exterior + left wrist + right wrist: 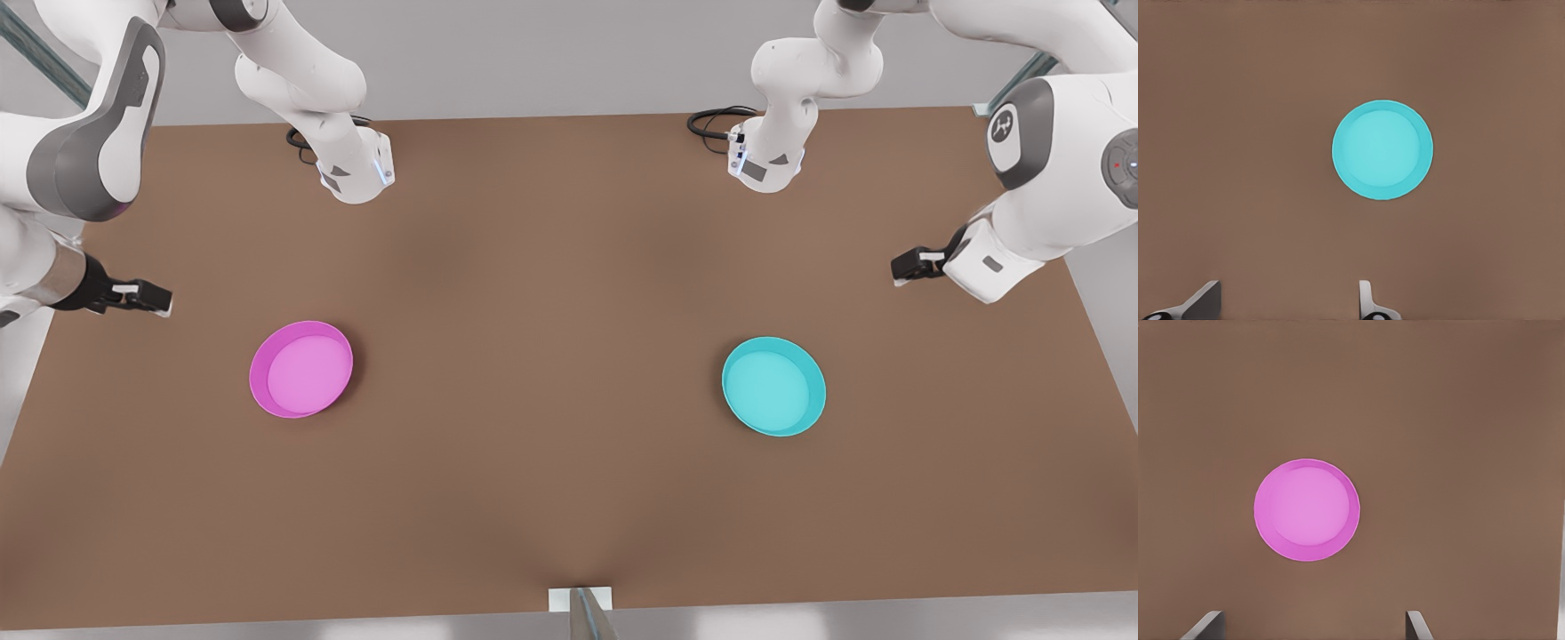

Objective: Flip the blue plate over with the left arm, and stack the pink plate on top of the blue plate with the right arm

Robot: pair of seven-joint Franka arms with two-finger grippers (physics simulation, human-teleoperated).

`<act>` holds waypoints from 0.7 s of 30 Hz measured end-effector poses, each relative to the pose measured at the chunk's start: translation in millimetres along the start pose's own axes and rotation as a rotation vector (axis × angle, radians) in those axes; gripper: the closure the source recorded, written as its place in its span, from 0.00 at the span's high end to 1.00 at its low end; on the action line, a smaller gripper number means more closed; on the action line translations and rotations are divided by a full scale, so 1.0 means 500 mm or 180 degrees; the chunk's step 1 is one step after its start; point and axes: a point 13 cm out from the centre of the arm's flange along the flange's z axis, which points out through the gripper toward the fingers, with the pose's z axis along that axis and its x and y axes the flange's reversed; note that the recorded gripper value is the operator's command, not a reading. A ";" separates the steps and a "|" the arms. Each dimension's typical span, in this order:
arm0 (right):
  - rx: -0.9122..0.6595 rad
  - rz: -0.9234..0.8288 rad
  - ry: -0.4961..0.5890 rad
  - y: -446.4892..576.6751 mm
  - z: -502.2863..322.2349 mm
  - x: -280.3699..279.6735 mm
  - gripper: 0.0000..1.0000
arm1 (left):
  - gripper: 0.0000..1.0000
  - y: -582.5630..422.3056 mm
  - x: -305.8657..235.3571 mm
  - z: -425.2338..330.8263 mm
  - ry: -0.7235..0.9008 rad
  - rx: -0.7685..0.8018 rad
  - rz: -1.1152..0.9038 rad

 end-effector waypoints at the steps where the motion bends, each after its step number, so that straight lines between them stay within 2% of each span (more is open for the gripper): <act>1: 0.0002 -0.0005 -0.0019 -0.001 -0.001 -0.003 1.00 | 1.00 0.001 -0.001 -0.001 -0.0012 0.0000 0.0004; 4: 0.0007 -0.0018 -0.0058 -0.002 -0.003 -0.009 1.00 | 1.00 -0.001 -0.043 0.078 0.0150 0.0045 0.0000; 8: 0.0010 -0.0038 -0.0082 -0.002 -0.003 -0.013 1.00 | 1.00 -0.003 -0.134 0.431 0.0687 0.0604 -0.0178; 10: 0.0014 -0.0058 -0.0082 0.003 0.000 -0.016 1.00 | 1.00 0.020 -0.145 0.577 0.0770 0.0975 -0.0320; 16: 0.0017 -0.0129 -0.0077 0.024 0.005 -0.025 1.00 | 1.00 0.052 -0.171 0.757 0.0539 0.1334 -0.0216; 21: -0.0012 -0.0128 -0.0110 0.024 -0.003 -0.026 1.00 | 1.00 0.052 -0.178 0.804 0.0399 0.1362 0.0033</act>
